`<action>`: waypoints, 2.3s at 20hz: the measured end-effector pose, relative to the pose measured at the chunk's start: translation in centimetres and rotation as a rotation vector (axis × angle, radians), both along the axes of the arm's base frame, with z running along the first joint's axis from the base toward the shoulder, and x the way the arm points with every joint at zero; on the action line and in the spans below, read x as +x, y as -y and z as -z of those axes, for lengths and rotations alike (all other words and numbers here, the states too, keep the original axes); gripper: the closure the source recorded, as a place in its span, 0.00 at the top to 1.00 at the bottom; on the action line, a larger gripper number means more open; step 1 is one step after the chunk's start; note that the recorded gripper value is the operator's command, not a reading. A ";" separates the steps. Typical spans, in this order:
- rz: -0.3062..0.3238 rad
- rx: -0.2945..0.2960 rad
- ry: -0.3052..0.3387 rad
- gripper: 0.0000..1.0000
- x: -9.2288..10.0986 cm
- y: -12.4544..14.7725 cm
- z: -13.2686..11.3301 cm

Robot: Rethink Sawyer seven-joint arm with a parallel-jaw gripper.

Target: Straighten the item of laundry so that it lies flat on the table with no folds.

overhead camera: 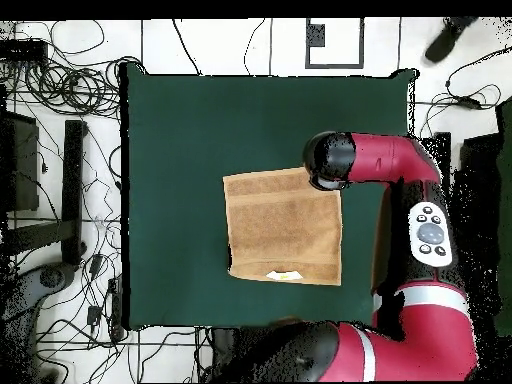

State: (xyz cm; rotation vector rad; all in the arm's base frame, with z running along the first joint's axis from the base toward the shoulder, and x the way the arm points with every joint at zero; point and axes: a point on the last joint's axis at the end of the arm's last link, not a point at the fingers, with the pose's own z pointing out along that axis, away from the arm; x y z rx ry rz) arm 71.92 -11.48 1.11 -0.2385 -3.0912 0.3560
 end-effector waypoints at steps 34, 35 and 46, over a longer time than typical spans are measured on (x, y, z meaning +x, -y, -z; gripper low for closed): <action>-0.006 -0.012 0.023 1.00 2.9 -1.9 3.9; -0.006 -0.013 0.025 1.00 3.1 -1.9 4.0; 0.009 -0.005 0.054 1.00 4.5 -2.0 3.5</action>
